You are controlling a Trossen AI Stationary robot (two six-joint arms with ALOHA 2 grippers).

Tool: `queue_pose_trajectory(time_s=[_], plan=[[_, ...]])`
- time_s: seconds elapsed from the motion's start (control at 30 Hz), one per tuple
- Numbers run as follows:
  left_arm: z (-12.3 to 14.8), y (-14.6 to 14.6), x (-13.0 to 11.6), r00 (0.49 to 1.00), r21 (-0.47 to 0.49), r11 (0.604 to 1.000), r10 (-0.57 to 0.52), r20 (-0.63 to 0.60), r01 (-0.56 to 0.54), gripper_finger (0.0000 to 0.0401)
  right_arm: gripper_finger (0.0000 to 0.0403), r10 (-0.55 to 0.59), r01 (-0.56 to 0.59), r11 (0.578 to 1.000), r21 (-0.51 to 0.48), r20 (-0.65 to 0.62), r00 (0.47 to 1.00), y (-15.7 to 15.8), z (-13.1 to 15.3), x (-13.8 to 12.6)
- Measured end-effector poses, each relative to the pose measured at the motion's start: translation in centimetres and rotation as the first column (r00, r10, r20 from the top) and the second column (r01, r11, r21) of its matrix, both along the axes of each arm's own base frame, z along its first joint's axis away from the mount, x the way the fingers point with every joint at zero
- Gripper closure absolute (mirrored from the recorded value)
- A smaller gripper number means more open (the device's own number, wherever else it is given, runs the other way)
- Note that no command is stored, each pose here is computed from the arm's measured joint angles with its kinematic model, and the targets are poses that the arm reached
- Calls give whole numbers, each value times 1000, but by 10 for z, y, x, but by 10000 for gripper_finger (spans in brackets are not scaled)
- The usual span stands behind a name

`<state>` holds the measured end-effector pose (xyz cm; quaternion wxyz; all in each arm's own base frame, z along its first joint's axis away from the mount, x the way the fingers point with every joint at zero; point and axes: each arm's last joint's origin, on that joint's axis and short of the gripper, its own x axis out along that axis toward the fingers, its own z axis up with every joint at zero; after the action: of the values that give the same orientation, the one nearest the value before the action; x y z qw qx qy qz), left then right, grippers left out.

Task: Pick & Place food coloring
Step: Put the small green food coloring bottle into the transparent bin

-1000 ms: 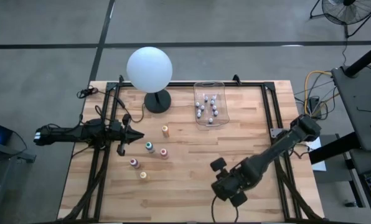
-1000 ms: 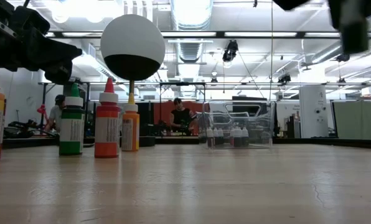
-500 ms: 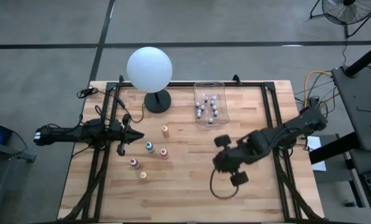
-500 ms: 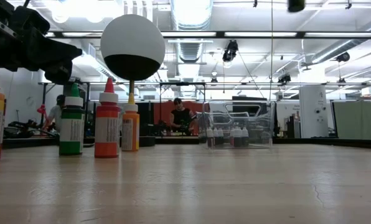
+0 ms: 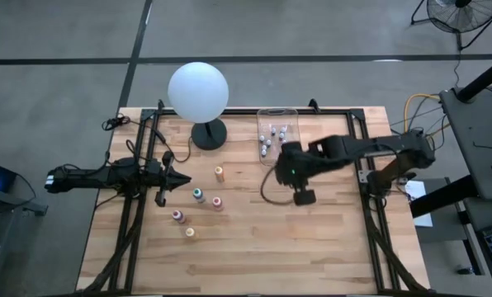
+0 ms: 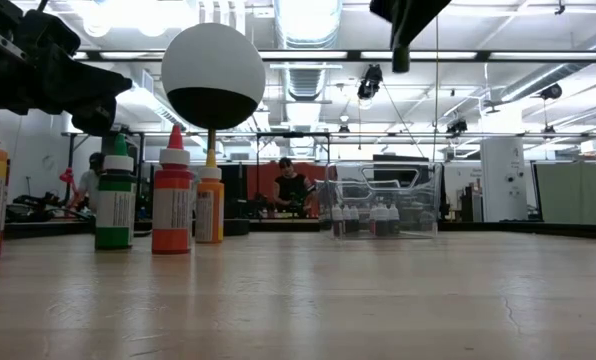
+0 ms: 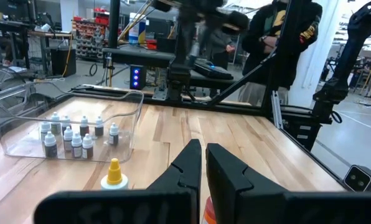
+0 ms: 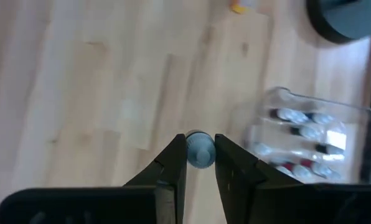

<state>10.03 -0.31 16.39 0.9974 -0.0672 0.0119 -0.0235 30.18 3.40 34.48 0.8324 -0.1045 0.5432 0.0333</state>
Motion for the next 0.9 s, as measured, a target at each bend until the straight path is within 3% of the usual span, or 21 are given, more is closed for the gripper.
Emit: queue_pose_trajectory(time_s=[0.33, 0.9], plan=[[0, 0, 0, 1000, 0, 1000, 0, 0, 0, 401, 345, -128, 128, 992, 4, -7, 992, -66, -4, 1], [0, 0, 0, 1000, 0, 1000, 0, 0, 0, 401, 345, -322, 321, 946, 36, 18, 947, -142, -53, -4]])
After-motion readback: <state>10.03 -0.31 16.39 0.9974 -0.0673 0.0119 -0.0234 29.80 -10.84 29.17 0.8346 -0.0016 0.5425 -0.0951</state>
